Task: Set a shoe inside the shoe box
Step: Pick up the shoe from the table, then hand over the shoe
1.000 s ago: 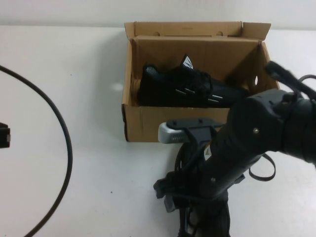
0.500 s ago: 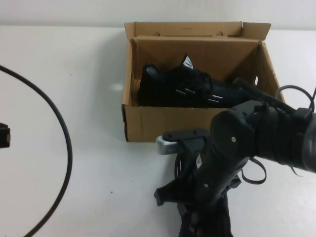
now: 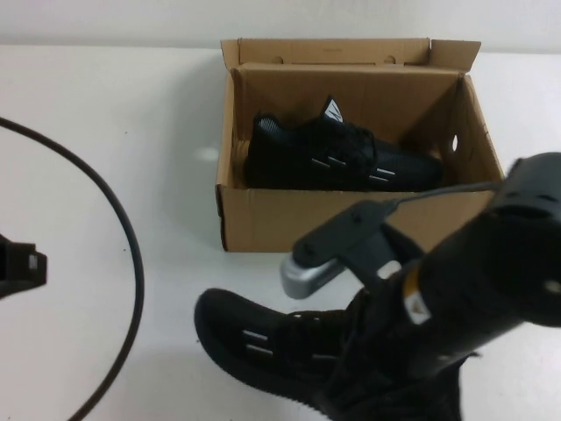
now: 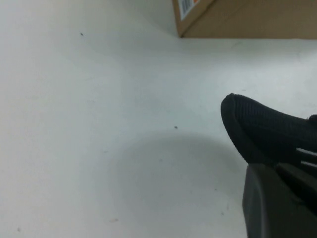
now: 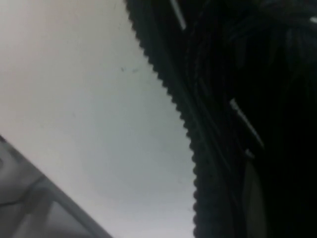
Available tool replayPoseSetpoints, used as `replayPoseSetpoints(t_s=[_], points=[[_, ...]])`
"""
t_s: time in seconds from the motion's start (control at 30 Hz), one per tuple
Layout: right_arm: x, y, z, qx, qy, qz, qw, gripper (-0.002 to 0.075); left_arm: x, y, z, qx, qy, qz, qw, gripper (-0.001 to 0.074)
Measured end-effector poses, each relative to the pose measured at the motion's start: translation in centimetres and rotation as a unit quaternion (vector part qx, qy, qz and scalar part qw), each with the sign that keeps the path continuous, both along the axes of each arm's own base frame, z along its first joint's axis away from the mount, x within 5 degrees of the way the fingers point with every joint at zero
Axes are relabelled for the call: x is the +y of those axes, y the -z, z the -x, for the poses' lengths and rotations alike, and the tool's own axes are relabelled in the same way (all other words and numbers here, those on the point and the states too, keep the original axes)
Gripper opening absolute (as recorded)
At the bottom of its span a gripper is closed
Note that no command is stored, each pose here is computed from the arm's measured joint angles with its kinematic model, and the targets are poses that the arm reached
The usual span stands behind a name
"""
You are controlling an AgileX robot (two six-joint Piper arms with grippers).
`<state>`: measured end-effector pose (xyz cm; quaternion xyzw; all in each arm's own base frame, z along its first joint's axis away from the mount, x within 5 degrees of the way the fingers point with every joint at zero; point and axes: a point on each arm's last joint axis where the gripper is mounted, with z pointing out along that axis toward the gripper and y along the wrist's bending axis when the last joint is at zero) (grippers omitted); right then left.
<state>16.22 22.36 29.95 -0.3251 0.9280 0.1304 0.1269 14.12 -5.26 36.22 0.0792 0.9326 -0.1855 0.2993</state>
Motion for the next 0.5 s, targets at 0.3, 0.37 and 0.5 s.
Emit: replayPoseSetpoints(t_s=[0.3, 0.37, 0.5], points=[[-3.7, -3.6, 0.1, -0.168, -0.083, 0.071, 0.980, -0.0006, -2.5, -0.2, -0.1, 0.035, 0.096, 0.107, 0.989, 0.0000], [-4.2, -4.1, -0.2, -0.206, -0.099, 0.091, 0.969, -0.0006, -3.0, 0.0, -0.7, 0.042, 0.111, 0.126, 0.985, -0.0001], [-4.7, -5.0, -0.6, -0.264, -0.126, 0.101, 0.951, -0.0006, -3.9, 0.8, -2.3, 0.065, 0.140, 0.153, 0.976, -0.0001]])
